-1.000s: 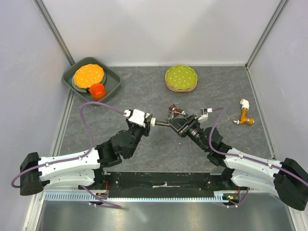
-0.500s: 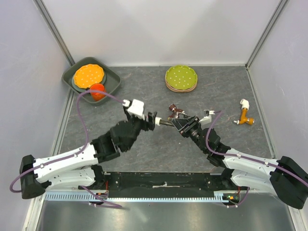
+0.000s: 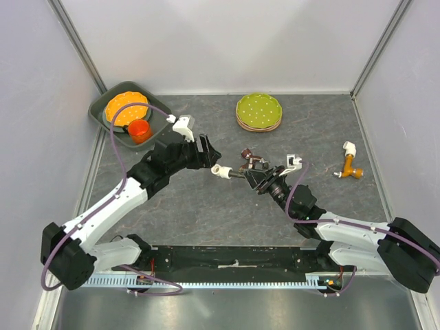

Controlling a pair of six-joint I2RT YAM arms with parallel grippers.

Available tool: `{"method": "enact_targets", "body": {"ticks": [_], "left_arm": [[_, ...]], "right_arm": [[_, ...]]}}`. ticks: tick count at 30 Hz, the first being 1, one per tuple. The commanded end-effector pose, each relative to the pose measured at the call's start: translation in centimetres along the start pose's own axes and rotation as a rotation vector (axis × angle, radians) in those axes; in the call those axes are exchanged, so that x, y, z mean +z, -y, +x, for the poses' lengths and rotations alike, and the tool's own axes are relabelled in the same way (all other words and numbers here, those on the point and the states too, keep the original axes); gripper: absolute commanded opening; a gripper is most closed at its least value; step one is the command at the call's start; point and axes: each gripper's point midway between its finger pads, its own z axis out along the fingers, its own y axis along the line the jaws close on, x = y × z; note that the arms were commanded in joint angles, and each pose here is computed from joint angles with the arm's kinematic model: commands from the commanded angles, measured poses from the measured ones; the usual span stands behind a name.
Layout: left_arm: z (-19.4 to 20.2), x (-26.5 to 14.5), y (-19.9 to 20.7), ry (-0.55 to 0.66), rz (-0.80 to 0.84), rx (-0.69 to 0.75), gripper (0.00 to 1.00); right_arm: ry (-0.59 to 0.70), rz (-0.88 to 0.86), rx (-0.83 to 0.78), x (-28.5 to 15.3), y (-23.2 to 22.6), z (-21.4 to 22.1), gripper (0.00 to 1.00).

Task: Install the water faucets

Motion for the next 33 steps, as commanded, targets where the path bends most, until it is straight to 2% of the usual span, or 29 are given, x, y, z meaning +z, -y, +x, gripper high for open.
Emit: {"method": "enact_targets", "body": {"ticks": [1, 6, 11, 18, 29, 33], "left_arm": [[1.1, 0.0, 2.8, -0.179, 0.194, -0.205, 0.84], [2.8, 1.0, 3.0, -0.307, 0.244, -0.256, 0.85], [3.5, 1.1, 3.6, -0.375, 0.304, -0.277, 0.81], [3.8, 0.4, 5.0, -0.467, 0.442, -0.291, 0.79], [4.1, 0.4, 4.7, -0.486, 0.440, -0.241, 0.82], [4.1, 0.2, 4.8, -0.492, 0.453, -0.226, 0.81]], "right_arm": [[0.090, -0.228, -0.145, 0.2, -5.3, -2.9, 0.00], [0.083, -0.273, -0.211, 0.5, -6.3, -3.0, 0.00], [0.068, -0.293, -0.246, 0.8, -6.3, -3.0, 0.00], [0.053, -0.322, -0.290, 0.7, -6.0, -3.6, 0.00], [0.077, -0.377, -0.307, 0.1, -6.7, -5.7, 0.00], [0.093, -0.373, -0.309, 0.0, -6.6, -6.3, 0.00]]}}
